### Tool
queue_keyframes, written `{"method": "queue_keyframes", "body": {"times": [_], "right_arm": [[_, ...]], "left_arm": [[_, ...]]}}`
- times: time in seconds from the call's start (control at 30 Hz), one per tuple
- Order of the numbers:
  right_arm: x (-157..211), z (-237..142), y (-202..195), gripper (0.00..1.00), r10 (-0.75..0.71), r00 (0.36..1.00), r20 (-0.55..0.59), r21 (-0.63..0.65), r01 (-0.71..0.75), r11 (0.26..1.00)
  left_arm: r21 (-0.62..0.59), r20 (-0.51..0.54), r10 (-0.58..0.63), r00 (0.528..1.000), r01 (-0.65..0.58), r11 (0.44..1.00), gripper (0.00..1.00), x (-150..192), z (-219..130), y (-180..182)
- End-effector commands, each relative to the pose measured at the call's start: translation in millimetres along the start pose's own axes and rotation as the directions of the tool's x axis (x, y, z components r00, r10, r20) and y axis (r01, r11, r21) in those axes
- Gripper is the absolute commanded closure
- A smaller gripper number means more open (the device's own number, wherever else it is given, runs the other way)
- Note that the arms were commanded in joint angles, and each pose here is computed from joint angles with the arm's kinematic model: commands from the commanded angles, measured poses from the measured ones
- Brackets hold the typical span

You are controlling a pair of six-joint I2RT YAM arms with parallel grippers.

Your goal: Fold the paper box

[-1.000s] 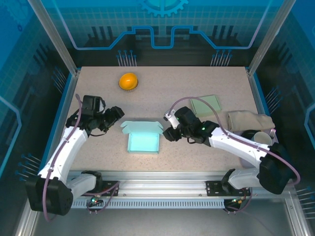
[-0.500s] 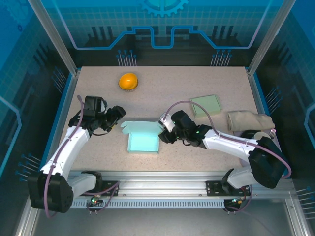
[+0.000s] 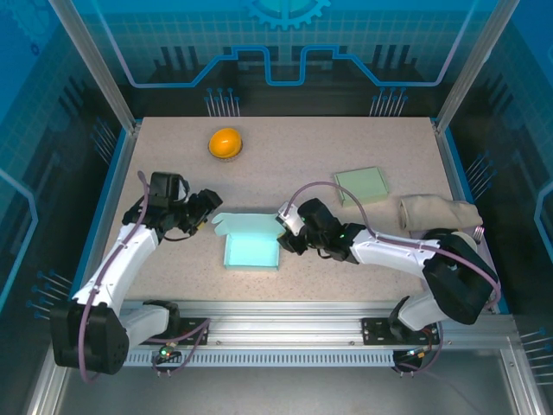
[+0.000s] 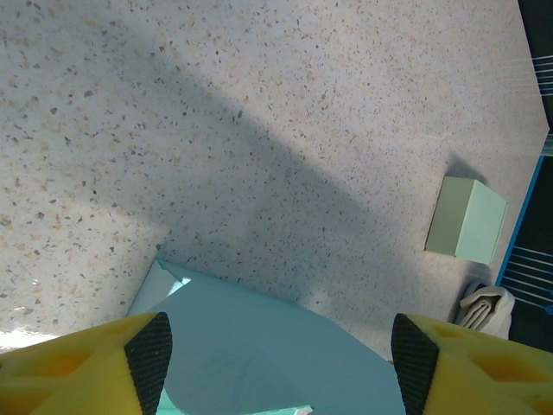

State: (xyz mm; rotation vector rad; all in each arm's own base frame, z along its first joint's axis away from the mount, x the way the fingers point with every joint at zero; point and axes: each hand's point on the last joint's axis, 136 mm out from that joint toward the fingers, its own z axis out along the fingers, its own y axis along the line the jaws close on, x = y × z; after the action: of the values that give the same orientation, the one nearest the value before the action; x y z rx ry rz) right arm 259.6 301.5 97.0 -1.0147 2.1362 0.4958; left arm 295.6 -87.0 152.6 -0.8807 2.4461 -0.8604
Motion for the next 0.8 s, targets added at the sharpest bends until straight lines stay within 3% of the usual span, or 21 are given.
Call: {"method": "queue_keyframes", "body": {"times": [0.0, 0.4, 0.77], "right_arm": [[-14, 3, 8, 0.71, -0.029, 0.999, 0.026, -0.003, 0.029, 1.0], [-26, 7, 1, 0.98, -0.008, 1.0, 0.022, 0.084, 0.006, 0.996], [-53, 2, -23, 1.0, 0.148, 0.982, 0.119, 0.245, -0.174, 0.954]], "left_arm": [[0.028, -0.033, -0.026, 0.999, 0.027, 0.999, 0.29, 9, 7, -4], [0.045, -0.094, -0.031, 0.995, 0.035, 0.998, 0.29, 38, 28, -25], [0.025, -0.019, -0.098, 0.995, 0.099, 0.995, 0.29, 49, 29, -24]]}}
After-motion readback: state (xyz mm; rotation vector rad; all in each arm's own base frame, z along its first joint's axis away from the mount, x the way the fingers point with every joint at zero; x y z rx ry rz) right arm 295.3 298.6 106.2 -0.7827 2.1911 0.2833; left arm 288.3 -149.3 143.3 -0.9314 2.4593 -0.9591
